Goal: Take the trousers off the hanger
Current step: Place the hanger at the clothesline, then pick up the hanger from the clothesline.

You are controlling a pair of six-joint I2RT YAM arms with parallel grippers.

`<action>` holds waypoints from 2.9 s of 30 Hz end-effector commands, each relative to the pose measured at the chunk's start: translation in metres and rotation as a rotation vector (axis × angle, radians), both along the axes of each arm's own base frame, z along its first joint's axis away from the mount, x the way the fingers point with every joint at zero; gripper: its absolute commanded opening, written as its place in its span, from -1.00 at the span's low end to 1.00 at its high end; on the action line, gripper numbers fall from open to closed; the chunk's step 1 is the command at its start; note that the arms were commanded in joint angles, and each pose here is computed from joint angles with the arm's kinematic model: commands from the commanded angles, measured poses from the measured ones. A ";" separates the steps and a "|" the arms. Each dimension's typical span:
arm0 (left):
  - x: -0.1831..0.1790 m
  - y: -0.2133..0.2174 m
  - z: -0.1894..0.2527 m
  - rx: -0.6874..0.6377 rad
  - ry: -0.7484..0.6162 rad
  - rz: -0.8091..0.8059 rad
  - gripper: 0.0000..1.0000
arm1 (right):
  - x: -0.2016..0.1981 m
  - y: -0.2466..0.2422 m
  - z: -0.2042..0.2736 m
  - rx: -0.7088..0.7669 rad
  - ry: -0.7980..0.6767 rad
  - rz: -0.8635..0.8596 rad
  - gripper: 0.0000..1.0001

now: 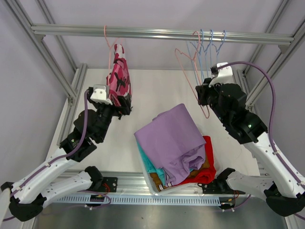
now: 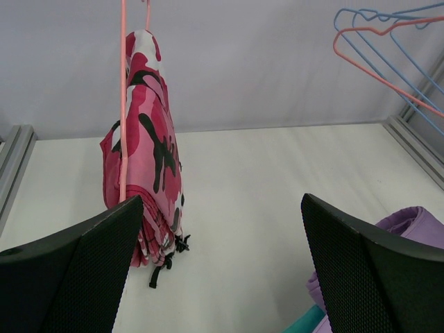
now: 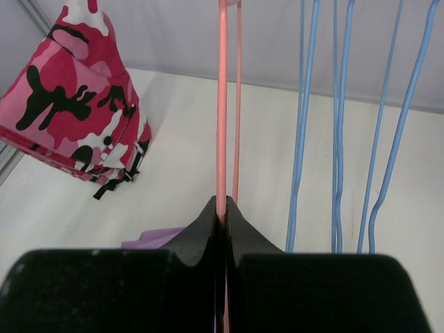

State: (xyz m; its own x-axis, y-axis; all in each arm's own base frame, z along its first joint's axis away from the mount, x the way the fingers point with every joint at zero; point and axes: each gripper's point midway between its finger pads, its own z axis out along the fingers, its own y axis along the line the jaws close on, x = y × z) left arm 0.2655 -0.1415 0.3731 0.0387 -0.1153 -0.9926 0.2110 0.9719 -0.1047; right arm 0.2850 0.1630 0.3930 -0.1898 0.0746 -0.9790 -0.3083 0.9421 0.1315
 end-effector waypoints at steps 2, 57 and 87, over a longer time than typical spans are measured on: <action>-0.001 0.002 0.012 -0.052 -0.021 -0.010 0.99 | 0.014 -0.006 0.041 0.017 -0.111 -0.056 -1.00; -0.004 0.033 0.024 -0.146 -0.028 0.092 0.99 | -0.010 0.000 0.023 0.135 -0.070 0.105 0.40; -0.044 0.139 0.057 -0.352 -0.235 0.410 0.99 | 0.059 0.276 0.045 0.326 0.055 0.836 0.57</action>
State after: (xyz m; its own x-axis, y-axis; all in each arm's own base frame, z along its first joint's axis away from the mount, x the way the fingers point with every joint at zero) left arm 0.2239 -0.0068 0.4245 0.3366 -0.3608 -0.8698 -0.1190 0.9000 -0.4194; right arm 0.3569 0.4223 0.4040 -0.3692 0.1072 -0.9231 -0.8066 0.4564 0.3756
